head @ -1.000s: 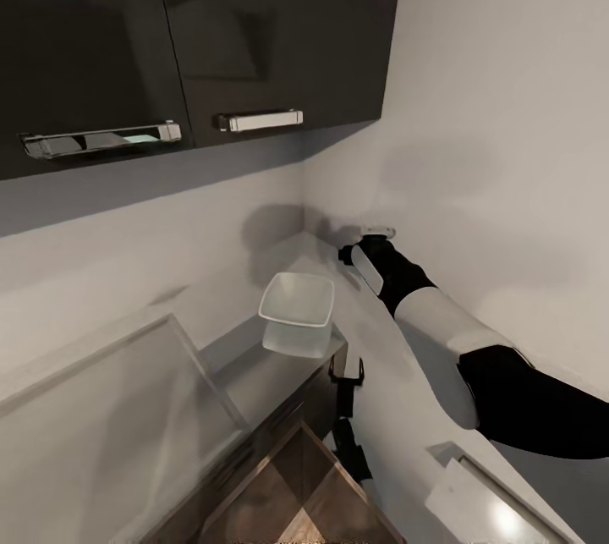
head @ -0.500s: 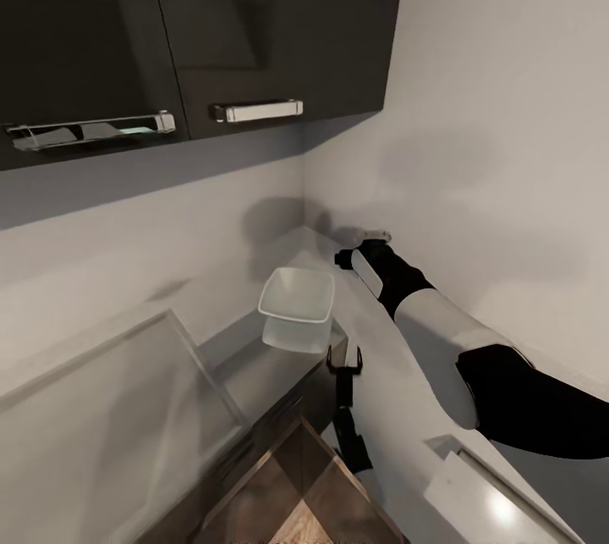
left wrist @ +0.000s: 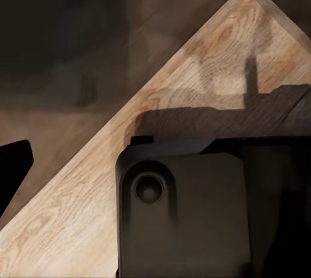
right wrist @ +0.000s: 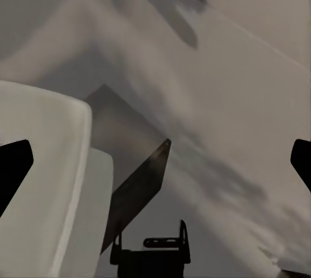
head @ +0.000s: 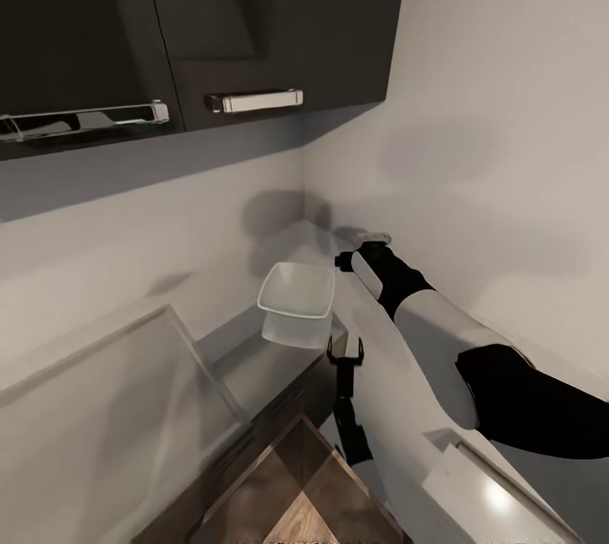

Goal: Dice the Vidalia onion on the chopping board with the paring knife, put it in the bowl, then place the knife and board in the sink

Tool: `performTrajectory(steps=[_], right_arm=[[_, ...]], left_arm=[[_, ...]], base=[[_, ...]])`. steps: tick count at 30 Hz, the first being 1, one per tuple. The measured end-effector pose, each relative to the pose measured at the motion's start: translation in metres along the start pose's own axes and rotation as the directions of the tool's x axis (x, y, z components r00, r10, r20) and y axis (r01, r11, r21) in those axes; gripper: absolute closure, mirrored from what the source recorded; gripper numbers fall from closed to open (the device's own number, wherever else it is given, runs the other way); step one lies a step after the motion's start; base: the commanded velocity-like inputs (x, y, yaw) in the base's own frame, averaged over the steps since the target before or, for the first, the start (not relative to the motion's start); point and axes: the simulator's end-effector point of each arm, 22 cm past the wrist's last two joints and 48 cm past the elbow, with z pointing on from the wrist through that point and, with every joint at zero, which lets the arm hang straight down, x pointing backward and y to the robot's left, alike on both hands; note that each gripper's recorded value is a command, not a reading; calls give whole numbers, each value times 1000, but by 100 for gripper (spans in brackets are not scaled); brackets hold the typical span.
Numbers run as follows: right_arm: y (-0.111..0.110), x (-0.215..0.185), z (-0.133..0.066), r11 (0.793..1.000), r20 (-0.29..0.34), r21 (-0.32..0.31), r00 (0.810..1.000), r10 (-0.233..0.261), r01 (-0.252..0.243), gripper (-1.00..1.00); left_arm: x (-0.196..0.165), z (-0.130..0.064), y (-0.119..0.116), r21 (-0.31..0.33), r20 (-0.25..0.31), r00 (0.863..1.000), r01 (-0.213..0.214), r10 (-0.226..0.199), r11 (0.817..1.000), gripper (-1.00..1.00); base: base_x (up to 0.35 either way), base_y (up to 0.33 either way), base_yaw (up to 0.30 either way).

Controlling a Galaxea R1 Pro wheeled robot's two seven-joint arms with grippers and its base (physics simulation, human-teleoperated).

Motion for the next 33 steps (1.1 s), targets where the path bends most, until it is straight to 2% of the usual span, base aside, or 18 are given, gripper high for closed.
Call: performTrajectory(steps=[17, 20, 33], right_arm=[[0, 13, 13, 1000, -13, 2, 1000, 3, -3, -100], [-4, 30, 18, 1000, -33, 19, 999, -10, 11, -100], [-6, 40, 22, 999, -24, 27, 999, -24, 25, -100]], left_arm=[[8, -1, 0, 0, -21, 1000, 0, 0, 1000, -100], [17, -3, 1, 3, -40, 999, -2, 2, 1000, -100], [43, -10, 0, 3, -93, 996, 1, -1, 1000, -100]], base=[[0, 0, 0], [0, 0, 0], [0, 0, 0]])
